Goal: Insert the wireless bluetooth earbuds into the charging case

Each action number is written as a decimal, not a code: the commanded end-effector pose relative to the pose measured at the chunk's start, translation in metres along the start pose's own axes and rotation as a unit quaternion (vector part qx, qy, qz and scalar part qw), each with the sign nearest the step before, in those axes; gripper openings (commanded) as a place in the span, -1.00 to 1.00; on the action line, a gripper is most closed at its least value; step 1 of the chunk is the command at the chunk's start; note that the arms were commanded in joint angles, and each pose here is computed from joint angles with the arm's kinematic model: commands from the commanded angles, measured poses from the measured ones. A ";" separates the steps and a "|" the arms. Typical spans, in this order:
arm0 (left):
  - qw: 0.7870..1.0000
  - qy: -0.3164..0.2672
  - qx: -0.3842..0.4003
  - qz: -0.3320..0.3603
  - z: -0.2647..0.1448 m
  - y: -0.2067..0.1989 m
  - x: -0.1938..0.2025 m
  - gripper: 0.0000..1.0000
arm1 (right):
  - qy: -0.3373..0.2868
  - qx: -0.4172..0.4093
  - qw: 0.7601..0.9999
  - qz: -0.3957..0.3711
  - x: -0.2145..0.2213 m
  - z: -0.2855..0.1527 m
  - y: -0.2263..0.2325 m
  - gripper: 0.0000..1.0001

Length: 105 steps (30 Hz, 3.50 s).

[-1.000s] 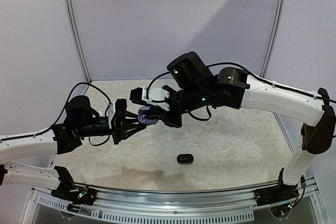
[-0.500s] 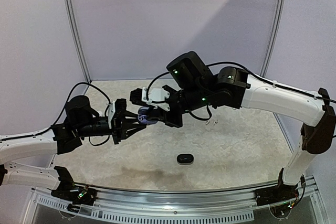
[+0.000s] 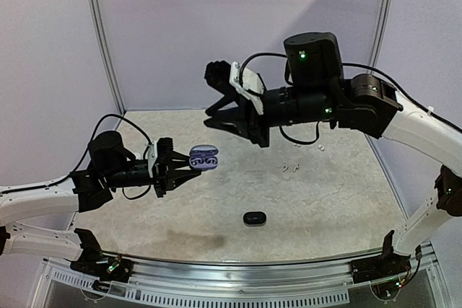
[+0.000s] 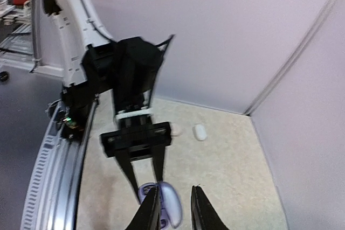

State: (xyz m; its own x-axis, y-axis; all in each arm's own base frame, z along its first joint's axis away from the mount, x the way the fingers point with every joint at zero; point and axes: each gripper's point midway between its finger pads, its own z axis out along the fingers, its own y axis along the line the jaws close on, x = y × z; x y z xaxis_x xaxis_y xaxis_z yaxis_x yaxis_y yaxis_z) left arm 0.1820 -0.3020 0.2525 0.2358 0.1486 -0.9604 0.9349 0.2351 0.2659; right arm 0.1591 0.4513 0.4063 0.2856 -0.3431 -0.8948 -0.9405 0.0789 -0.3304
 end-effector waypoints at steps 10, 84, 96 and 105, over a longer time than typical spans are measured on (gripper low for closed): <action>0.990 0.003 -0.030 0.136 0.002 0.008 -0.002 -1.00 | 0.143 0.047 0.989 0.015 0.086 0.069 -0.005 -0.65; 0.977 0.042 -0.107 -0.182 -0.007 0.050 0.029 0.98 | 0.306 -0.015 0.732 0.608 0.354 -0.041 0.007 -1.00; 0.977 0.041 -0.107 -0.178 -0.010 0.047 0.030 0.98 | 0.380 -0.061 0.636 0.669 0.406 -0.048 0.066 -0.91; 0.978 0.040 -0.107 -0.173 -0.011 0.046 0.029 0.98 | 0.440 -0.029 0.620 0.649 0.428 -0.061 0.063 -0.36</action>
State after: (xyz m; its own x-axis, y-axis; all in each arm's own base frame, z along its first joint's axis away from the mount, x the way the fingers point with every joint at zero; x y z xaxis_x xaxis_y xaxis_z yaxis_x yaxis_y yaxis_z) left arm 0.2335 -0.2760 0.2393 -0.1312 0.0918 -0.9871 0.8717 0.4849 -0.0708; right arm 0.2093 0.2716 0.0348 -0.9102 -0.4082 0.0701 -0.2784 0.7282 0.6263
